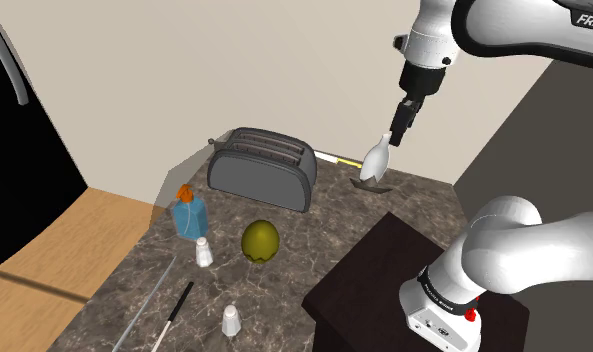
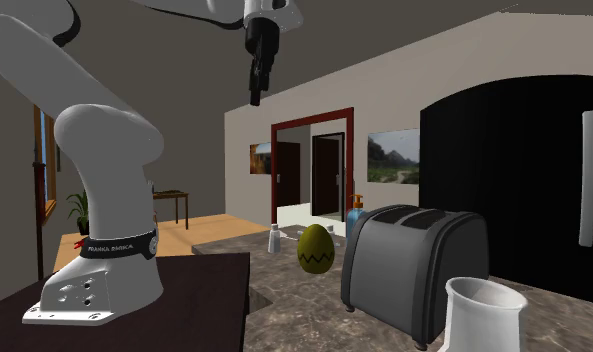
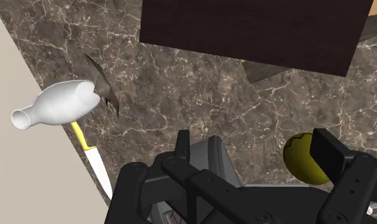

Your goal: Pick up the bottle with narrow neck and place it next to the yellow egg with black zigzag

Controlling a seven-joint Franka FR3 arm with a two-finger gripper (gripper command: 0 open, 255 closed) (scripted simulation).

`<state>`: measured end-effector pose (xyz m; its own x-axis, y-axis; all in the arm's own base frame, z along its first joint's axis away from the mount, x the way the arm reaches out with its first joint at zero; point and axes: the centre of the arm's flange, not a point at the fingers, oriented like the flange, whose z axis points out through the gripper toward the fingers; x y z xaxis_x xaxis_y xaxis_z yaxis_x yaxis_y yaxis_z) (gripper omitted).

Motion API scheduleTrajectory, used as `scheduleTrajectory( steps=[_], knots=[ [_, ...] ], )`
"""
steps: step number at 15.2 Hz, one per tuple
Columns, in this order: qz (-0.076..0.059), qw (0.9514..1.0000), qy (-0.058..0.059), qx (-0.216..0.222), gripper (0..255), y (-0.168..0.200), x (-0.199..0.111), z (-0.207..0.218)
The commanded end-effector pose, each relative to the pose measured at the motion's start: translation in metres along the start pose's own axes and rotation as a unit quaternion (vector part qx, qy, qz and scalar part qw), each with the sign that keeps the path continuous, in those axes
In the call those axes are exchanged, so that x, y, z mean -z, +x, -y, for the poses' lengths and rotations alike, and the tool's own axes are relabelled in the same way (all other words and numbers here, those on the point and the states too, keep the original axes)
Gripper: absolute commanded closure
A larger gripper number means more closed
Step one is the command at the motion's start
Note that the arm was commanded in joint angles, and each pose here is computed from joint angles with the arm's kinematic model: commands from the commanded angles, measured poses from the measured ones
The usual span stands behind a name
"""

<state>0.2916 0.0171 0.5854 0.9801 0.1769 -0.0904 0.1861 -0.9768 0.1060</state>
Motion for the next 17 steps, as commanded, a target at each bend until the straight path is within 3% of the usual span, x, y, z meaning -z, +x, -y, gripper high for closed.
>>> scheduleTrajectory(
  steps=[1,17],
  knots=[
    [0.0,1.0,0.0,0.0,0,0.0,0.0,0.0],
    [-0.035,0.9991,0.023,0.007,0,0.015,-0.11,-0.186]
  ],
)
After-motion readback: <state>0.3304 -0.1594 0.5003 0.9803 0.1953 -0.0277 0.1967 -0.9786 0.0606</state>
